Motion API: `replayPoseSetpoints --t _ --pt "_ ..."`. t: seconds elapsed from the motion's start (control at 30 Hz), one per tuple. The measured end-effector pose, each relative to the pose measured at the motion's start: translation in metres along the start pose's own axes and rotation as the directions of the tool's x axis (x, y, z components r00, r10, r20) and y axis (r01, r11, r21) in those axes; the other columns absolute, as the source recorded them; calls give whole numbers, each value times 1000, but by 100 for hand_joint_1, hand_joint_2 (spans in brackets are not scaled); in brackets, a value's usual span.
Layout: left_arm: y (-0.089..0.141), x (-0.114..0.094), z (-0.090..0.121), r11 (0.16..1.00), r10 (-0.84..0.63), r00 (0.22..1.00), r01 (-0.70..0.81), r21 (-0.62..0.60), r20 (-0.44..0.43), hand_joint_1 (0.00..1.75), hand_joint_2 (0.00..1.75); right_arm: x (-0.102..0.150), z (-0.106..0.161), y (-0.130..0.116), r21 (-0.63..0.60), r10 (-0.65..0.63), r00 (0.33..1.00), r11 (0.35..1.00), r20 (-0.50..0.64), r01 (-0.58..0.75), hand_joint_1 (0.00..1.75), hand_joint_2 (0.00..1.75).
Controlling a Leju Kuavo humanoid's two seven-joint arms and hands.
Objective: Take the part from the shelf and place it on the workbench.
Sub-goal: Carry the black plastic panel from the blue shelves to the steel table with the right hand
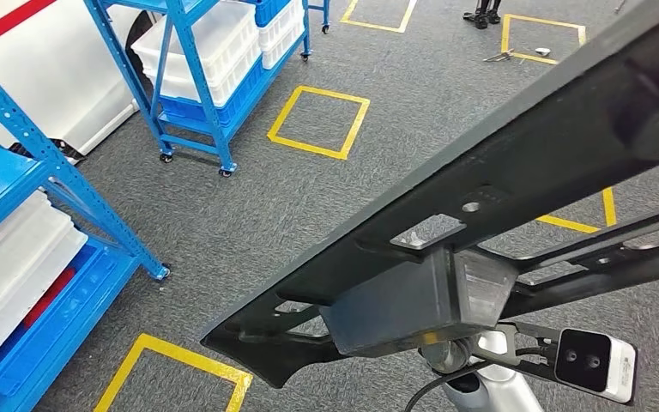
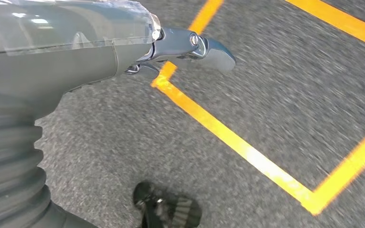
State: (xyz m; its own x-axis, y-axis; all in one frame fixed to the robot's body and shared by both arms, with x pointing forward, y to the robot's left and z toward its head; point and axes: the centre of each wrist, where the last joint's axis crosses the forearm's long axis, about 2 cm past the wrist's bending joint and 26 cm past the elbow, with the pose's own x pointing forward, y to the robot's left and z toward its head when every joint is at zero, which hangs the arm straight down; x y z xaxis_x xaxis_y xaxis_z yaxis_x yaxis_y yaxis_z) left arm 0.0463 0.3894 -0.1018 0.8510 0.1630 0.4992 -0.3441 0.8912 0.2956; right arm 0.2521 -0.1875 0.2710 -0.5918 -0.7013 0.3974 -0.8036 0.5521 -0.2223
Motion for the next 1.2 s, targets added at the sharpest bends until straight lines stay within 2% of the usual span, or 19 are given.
replayPoseSetpoints --t 0.4,0.63,1.2 --pt "-11 1 2 999 -18 1000 18 -33 -22 0 175 6 7 -2 7 37 999 999 -23 -37 175 175" --pt "-28 1 5 997 -29 998 24 -79 -53 0 175 7 10 2 -27 88 995 996 -43 -89 175 175" --pt "-57 -8 17 995 62 991 -71 -73 -119 0 175 -1 7 17 0 27 999 1000 -45 -27 175 175"
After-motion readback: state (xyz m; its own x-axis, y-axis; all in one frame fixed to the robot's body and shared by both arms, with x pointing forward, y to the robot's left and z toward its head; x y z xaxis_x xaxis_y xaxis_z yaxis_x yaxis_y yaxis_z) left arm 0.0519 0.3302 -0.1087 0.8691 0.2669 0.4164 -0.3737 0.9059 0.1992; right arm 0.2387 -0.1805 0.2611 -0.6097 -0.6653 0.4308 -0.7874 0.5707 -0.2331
